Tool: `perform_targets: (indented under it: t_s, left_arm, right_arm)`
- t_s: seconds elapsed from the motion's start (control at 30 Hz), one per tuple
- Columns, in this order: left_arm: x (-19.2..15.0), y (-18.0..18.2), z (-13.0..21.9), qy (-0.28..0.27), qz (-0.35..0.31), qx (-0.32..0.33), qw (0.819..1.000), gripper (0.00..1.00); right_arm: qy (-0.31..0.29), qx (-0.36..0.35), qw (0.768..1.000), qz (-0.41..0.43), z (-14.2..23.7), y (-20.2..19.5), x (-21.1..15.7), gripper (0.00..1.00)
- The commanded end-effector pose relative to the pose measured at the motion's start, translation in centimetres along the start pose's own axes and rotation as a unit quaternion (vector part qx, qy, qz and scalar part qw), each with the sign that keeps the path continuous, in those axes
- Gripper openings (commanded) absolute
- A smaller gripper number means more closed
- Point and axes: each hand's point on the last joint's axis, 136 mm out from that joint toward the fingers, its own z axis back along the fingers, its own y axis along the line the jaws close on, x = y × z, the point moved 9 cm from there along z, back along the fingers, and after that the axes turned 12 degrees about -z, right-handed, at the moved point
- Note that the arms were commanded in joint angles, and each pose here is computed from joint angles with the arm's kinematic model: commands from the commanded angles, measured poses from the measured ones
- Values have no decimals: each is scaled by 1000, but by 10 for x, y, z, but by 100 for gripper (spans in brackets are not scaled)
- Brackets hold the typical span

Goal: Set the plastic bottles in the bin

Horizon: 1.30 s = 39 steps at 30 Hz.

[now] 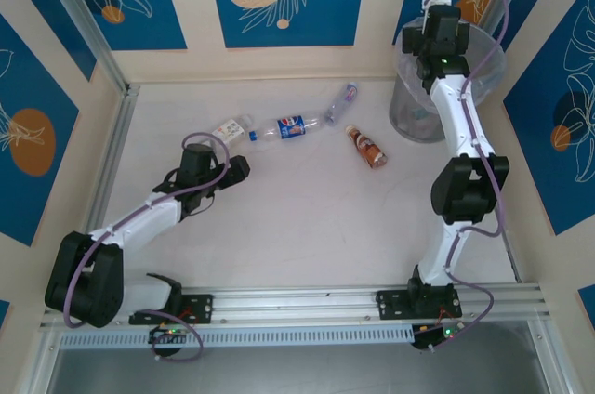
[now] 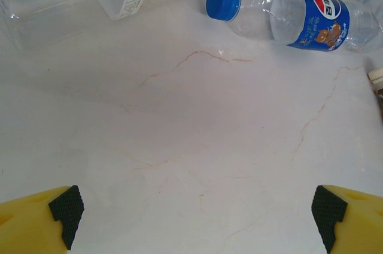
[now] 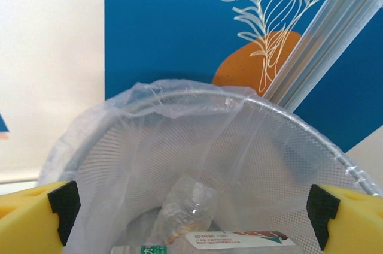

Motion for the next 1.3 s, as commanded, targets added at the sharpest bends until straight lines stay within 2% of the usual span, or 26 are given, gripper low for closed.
perform_targets:
  t_s: [0.0,0.6,0.83,1.07,1.27]
  left_arm:
    - [14,-1,6,-18,-17,7,1000,99]
    - [17,-4,5,-24,-17,-3,1000,99]
    - [24,-10,0,-3,-36,-10,999,99]
    - [51,-13,-6,45,-125,54,990,99]
    - [73,-10,-17,71,-188,124,972,99]
  right_arm:
    - [-21,30,998,-50,33,-6,17,100]
    - [26,121,983,-135,129,-13,-23,100]
    - [74,170,967,-173,156,-11,-57,100]
    - [121,246,943,-192,178,-7,-98,100]
    - [154,242,939,-188,185,-12,-121,100]
